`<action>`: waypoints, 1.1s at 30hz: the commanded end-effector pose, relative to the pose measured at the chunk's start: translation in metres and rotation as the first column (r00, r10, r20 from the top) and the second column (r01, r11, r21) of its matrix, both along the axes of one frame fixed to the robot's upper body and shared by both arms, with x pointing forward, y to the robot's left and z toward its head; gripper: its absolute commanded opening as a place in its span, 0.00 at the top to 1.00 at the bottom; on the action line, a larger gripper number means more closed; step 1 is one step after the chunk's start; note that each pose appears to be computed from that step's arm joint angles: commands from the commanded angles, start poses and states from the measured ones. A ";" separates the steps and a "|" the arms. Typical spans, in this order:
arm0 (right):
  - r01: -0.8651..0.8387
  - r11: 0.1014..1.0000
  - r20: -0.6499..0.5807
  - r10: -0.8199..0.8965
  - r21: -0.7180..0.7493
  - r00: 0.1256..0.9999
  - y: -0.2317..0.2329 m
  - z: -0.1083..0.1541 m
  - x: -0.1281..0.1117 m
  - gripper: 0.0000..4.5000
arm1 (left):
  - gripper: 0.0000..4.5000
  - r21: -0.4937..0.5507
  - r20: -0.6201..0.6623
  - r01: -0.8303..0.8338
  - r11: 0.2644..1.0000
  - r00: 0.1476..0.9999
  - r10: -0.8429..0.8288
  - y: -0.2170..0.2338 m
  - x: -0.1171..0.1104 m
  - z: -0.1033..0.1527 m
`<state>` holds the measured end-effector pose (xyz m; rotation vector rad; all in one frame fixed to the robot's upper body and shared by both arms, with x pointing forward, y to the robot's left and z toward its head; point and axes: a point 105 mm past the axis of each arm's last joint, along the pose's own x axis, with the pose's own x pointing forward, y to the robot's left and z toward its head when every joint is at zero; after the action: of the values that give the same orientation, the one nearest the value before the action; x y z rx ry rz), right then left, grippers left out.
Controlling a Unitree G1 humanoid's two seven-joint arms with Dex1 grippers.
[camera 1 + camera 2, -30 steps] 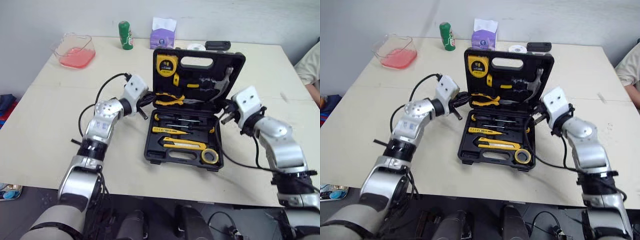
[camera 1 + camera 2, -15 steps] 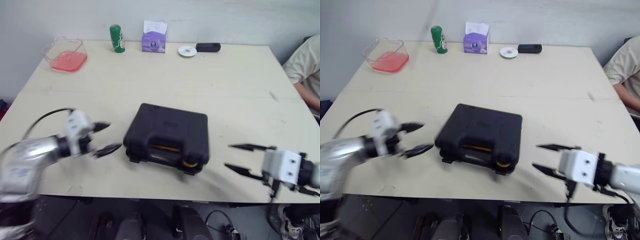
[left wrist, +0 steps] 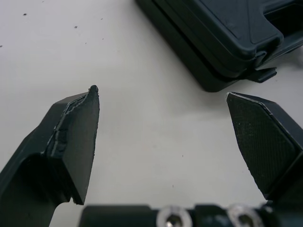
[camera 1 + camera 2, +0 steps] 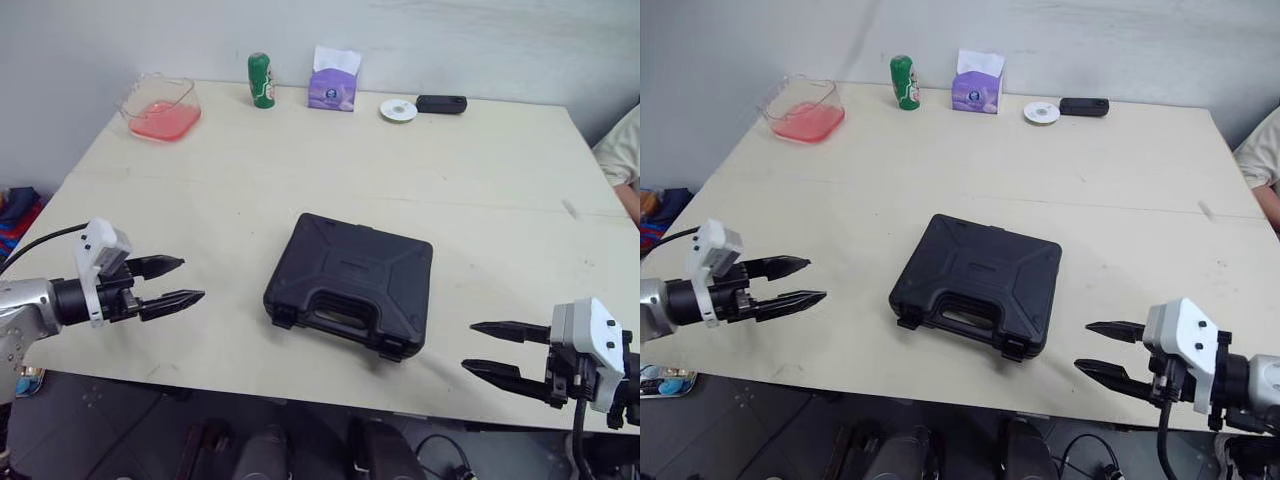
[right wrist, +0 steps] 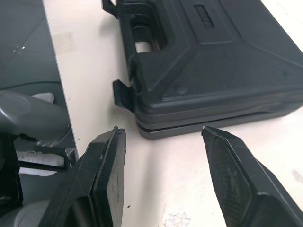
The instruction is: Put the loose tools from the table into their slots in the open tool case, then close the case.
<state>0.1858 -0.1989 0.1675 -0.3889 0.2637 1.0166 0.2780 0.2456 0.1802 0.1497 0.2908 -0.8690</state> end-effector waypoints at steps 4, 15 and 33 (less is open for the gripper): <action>-0.082 0.985 -0.101 0.097 0.150 0.990 0.037 -0.014 -0.011 0.71 | 0.42 0.019 0.140 0.006 1.000 0.990 -0.008 -0.026 0.063 -0.002; -0.096 0.986 -0.181 0.120 0.137 0.976 0.058 -0.047 0.005 1.00 | 0.98 0.100 0.241 0.069 0.993 0.966 -0.092 -0.105 0.154 0.012; 0.021 0.996 -0.109 -0.011 0.090 0.994 0.053 -0.058 0.029 1.00 | 0.98 0.225 0.260 0.111 0.968 0.950 -0.170 -0.162 0.171 0.013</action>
<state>0.2088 -0.1433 0.1007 -0.2169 0.3664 1.0618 0.4486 0.0928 0.1736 0.4454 0.1611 -0.9149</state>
